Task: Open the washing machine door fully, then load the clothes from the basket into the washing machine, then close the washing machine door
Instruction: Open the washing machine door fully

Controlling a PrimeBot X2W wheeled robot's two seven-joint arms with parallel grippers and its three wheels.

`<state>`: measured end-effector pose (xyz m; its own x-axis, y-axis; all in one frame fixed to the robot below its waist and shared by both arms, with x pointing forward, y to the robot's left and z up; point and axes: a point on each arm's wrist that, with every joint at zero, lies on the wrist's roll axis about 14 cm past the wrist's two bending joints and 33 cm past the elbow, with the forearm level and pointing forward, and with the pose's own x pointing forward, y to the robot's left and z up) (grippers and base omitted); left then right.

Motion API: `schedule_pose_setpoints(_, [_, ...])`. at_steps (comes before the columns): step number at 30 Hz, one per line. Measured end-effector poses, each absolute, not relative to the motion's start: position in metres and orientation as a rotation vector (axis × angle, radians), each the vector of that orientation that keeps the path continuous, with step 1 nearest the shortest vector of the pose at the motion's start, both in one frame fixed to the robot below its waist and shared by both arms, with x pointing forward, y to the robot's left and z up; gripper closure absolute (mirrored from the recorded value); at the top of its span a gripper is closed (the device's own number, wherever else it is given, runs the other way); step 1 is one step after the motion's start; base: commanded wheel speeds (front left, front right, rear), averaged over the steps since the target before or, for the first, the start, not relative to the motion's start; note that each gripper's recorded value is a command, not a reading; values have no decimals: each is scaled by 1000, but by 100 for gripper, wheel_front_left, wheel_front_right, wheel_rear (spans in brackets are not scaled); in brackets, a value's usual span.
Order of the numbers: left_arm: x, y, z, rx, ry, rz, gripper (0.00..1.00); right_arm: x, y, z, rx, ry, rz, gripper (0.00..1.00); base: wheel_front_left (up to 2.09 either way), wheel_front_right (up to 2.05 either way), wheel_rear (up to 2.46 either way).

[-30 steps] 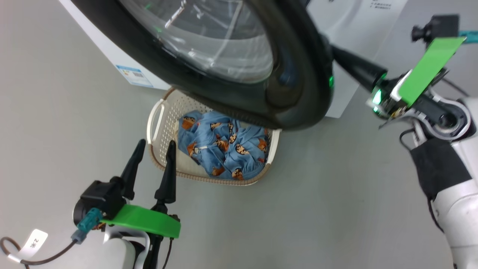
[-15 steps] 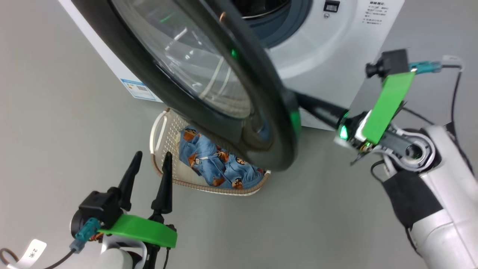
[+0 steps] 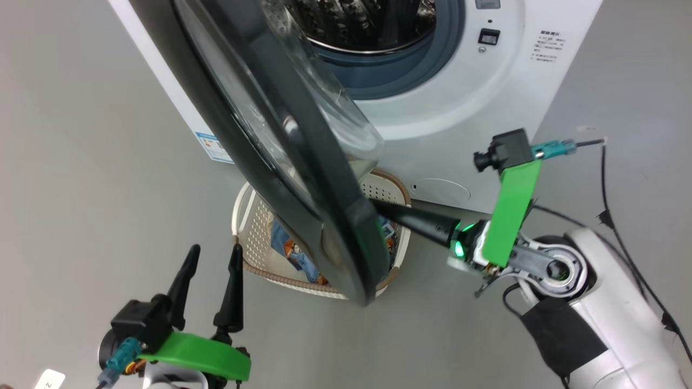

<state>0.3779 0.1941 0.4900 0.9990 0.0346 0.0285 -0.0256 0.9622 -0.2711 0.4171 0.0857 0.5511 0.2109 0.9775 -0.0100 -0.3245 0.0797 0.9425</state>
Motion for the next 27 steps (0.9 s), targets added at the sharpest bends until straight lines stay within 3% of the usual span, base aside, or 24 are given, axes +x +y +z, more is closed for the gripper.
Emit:
schedule_pose_setpoints(11, [368,198,494,-277,-45,45,0,392,100,555,996,867,1223,100,0,0,0])
schedule_pose_setpoints(16, [365,196,493,-283,-44,38,0,393,93,556,997,831,1182,100,0,0,0])
schedule_pose_setpoints(17, [365,195,494,-283,-46,35,0,394,89,553,997,824,1165,91,0,0,0])
schedule_pose_setpoints(18, [366,195,494,-284,-46,34,0,395,86,551,994,817,1146,69,0,0,0])
schedule_pose_setpoints(19, [366,194,494,-285,-45,32,0,395,82,549,991,812,1130,56,0,0,0])
schedule_pose_setpoints(20, [366,194,493,-286,-45,29,0,396,78,548,991,803,1113,35,0,0,0])
schedule_pose_setpoints(21, [367,193,493,-286,-44,26,0,398,73,547,995,789,1093,0,0,0,0])
schedule_pose_setpoints(27, [368,184,493,-283,-42,-6,0,402,43,534,957,731,972,0,0,0,0])
